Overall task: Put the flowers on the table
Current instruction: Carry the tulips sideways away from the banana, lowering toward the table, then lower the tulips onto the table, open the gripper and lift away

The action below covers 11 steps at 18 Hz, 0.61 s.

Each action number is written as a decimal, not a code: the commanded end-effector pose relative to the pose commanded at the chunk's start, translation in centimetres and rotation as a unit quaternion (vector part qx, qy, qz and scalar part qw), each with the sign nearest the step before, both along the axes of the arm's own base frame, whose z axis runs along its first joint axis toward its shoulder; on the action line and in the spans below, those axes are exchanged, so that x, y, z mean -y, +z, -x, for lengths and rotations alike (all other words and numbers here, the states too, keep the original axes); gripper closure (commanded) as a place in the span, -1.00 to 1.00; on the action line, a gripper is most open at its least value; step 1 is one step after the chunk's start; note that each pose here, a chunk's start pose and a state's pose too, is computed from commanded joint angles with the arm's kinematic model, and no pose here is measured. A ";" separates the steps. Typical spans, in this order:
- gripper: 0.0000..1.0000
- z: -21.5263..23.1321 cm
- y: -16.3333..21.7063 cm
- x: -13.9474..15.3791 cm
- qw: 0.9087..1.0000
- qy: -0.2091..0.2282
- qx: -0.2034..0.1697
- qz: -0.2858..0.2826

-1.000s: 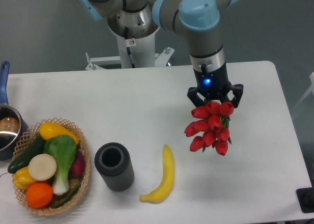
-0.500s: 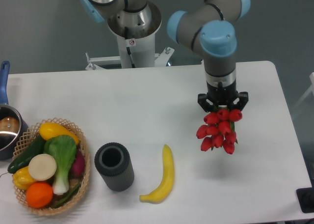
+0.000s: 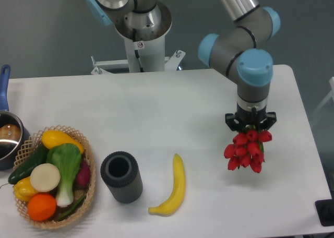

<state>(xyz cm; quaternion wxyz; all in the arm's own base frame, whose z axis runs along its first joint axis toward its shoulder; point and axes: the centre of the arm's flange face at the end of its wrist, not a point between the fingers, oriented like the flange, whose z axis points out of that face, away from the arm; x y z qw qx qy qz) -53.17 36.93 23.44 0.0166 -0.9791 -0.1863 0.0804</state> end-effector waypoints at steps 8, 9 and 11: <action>-0.32 1.9 -1.1 0.0 1.000 0.002 0.004 -0.004; -0.51 2.0 -1.2 0.0 1.000 0.001 0.003 -0.004; -0.79 2.5 -0.6 0.0 1.000 0.002 -0.003 -0.007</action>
